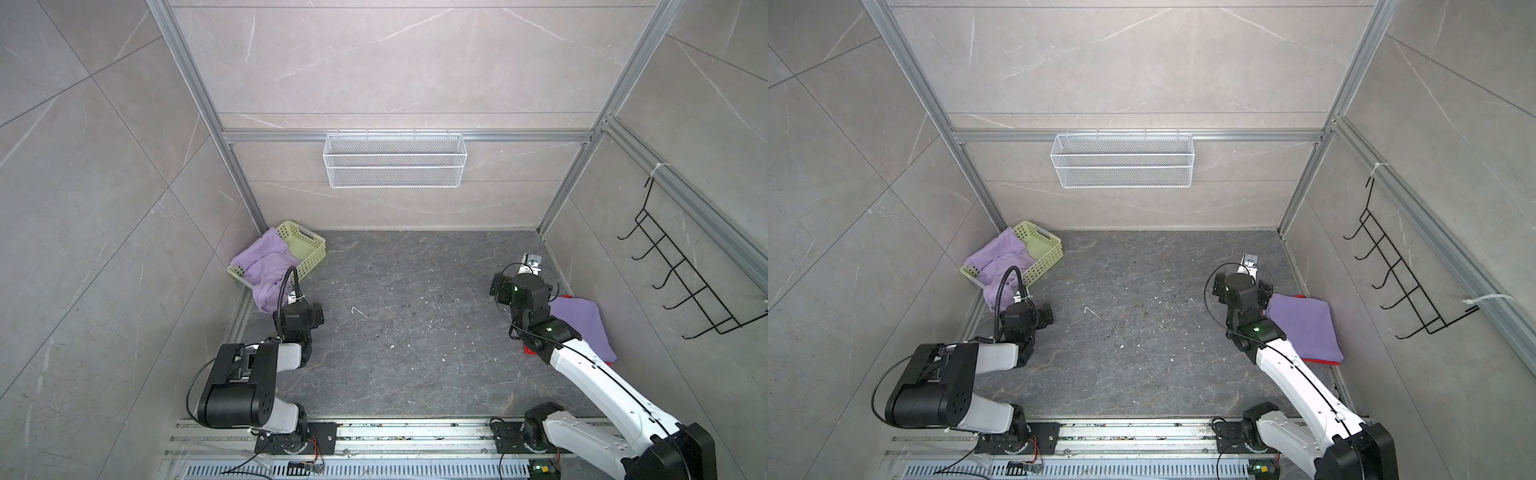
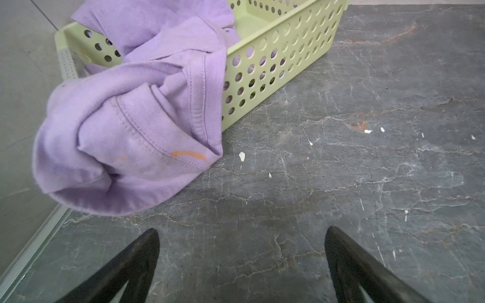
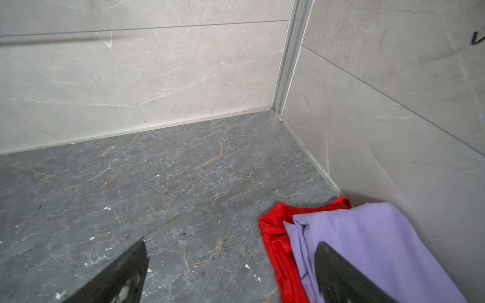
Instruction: Fold and stack the t-shirts
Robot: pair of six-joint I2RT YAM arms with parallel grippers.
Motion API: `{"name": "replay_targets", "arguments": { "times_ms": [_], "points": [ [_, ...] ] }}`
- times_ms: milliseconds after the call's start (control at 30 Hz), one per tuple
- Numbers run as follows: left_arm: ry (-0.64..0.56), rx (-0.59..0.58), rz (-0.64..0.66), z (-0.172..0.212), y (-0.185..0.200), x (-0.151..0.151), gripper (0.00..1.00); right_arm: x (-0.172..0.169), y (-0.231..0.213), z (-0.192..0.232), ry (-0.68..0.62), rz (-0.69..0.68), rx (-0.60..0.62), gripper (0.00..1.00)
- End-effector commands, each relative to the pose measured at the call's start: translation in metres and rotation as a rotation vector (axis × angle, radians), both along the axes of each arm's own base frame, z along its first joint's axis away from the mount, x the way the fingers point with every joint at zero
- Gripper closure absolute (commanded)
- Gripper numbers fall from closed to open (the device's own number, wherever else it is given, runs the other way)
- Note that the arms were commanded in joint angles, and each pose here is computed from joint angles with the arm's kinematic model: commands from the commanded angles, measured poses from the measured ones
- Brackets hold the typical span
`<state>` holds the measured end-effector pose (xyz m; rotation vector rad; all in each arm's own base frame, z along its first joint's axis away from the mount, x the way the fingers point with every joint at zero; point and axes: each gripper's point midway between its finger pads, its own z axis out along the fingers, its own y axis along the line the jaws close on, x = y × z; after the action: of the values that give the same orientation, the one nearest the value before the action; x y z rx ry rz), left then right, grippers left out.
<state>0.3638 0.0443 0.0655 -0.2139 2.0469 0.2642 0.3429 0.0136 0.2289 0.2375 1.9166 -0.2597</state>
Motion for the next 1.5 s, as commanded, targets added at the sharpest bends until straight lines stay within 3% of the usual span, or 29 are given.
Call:
{"name": "replay_targets", "arguments": {
  "times_ms": [0,67,267,500,533,800,867,933,1467],
  "points": [
    [-0.173,-0.028,-0.021,0.027,0.005,0.016,0.0,0.001,-0.009,-0.01,0.002,-0.006,-0.113,0.01],
    [-0.113,-0.054,-0.019,0.021,0.004,0.014,0.0,0.003,-0.014,-0.029,0.013,-0.023,-0.11,0.01],
    [-0.124,-0.047,-0.018,0.022,0.005,0.014,0.0,0.012,-0.033,-0.072,-0.02,-0.049,-0.03,0.01],
    [-0.123,-0.041,-0.013,0.022,0.006,0.015,0.0,0.027,-0.035,-0.113,-0.048,-0.061,-0.031,0.0],
    [-0.121,-0.042,-0.012,0.022,0.006,0.014,0.0,0.03,-0.032,-0.109,-0.086,-0.039,-0.049,0.0],
    [-0.121,-0.04,-0.013,0.022,0.006,0.014,0.0,0.042,0.001,-0.13,-0.004,0.183,-0.014,0.0],
    [-0.121,-0.041,-0.013,0.021,0.006,0.014,0.0,0.044,-0.003,-0.129,-0.068,0.179,-0.022,0.0],
    [-0.121,-0.042,-0.015,0.022,0.005,0.015,0.0,0.041,-0.002,-0.136,-0.002,0.181,-0.001,0.0],
    [-0.122,-0.043,-0.012,0.022,0.006,0.015,0.0,0.043,-0.005,-0.134,-0.025,0.184,0.009,0.01]
  ]
}}
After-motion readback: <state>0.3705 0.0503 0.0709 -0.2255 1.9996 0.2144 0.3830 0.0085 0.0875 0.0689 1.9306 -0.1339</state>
